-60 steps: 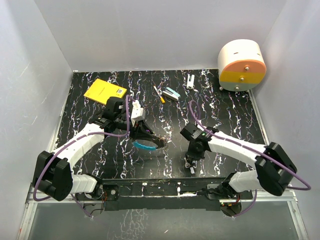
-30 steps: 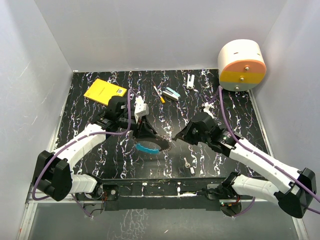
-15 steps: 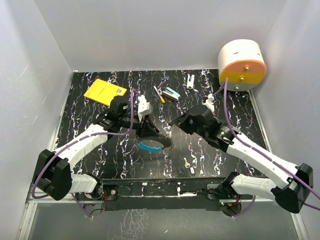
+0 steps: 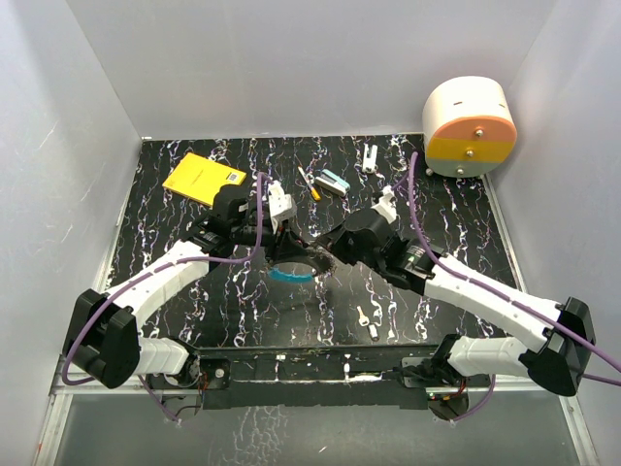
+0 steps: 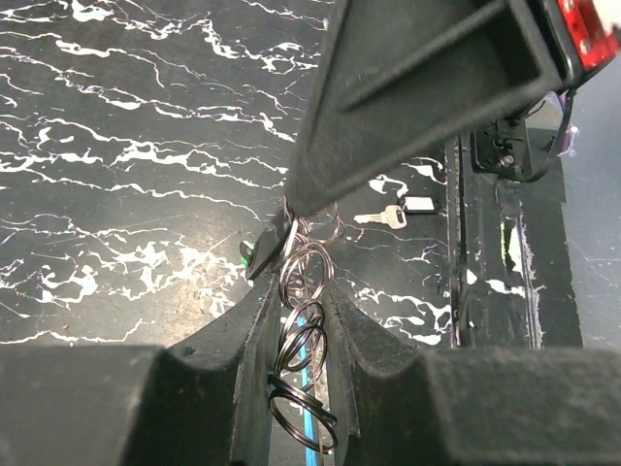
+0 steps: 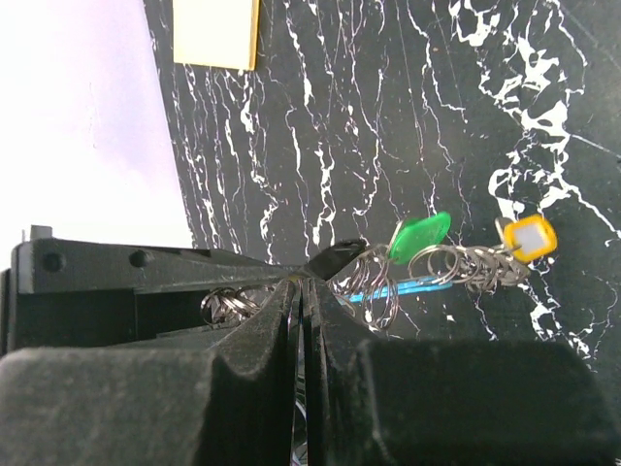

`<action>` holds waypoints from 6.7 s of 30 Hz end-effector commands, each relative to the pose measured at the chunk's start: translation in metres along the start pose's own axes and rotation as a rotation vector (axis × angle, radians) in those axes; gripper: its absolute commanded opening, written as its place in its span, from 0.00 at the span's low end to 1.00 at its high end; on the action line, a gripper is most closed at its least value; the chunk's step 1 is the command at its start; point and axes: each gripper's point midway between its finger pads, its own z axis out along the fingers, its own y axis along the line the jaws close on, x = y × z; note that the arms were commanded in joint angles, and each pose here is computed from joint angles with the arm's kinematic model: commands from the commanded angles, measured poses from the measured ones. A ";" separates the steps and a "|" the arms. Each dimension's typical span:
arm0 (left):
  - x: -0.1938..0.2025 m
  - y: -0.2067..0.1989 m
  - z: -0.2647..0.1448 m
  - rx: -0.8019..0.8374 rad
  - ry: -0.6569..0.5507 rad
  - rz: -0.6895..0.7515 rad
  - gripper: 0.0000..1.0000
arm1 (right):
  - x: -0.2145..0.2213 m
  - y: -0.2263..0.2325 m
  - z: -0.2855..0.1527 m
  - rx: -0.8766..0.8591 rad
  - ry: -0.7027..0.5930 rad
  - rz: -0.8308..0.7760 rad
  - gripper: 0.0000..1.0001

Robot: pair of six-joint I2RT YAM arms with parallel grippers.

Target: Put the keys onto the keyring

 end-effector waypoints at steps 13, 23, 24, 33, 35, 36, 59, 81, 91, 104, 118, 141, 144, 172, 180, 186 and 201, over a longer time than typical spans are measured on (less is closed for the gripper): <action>-0.039 -0.010 -0.003 0.031 -0.089 0.068 0.00 | -0.009 0.028 0.000 -0.051 -0.081 0.043 0.08; -0.045 -0.014 -0.002 0.049 -0.102 0.047 0.00 | -0.001 0.034 0.008 -0.055 -0.062 0.026 0.08; -0.045 -0.013 -0.002 0.048 -0.103 0.049 0.00 | -0.001 0.035 0.008 -0.060 -0.061 0.028 0.08; -0.040 -0.009 -0.003 0.023 -0.089 0.074 0.00 | -0.004 0.042 0.001 -0.083 -0.064 0.029 0.08; -0.044 -0.007 -0.003 0.012 -0.091 0.092 0.00 | -0.004 0.039 -0.001 -0.077 -0.064 0.028 0.08; -0.046 -0.006 -0.003 0.009 -0.094 0.103 0.00 | -0.004 0.038 -0.001 -0.074 -0.064 0.029 0.08; -0.051 -0.017 -0.007 0.059 -0.093 0.147 0.00 | -0.003 0.035 -0.012 -0.107 -0.049 0.090 0.08; -0.060 -0.022 -0.007 0.090 -0.113 0.150 0.00 | 0.004 0.019 -0.016 -0.085 -0.021 0.106 0.08; -0.051 -0.013 -0.005 0.056 -0.088 0.165 0.00 | 0.002 0.035 -0.016 -0.115 -0.015 0.108 0.08; -0.047 -0.012 -0.004 0.054 -0.083 0.164 0.00 | 0.003 0.039 -0.020 -0.136 -0.008 0.127 0.08; -0.045 -0.011 -0.005 0.049 -0.081 0.191 0.00 | -0.002 0.042 -0.024 -0.153 -0.023 0.140 0.08; -0.050 -0.012 -0.004 0.050 -0.102 0.182 0.00 | -0.005 0.035 -0.021 -0.125 -0.047 0.244 0.08; -0.050 -0.012 -0.005 0.050 -0.102 0.181 0.00 | -0.005 0.032 -0.021 -0.123 -0.048 0.260 0.08; -0.047 -0.009 -0.004 0.043 -0.081 0.197 0.00 | -0.003 0.043 -0.018 -0.131 -0.037 0.251 0.08; -0.042 -0.005 -0.005 0.023 -0.062 0.215 0.00 | -0.002 0.047 -0.017 -0.128 -0.029 0.255 0.08; -0.036 0.001 -0.005 -0.005 -0.036 0.248 0.00 | -0.003 0.050 -0.018 -0.127 -0.028 0.257 0.08; -0.039 0.002 -0.007 -0.013 -0.037 0.259 0.00 | 0.003 0.039 -0.013 -0.088 -0.018 0.247 0.08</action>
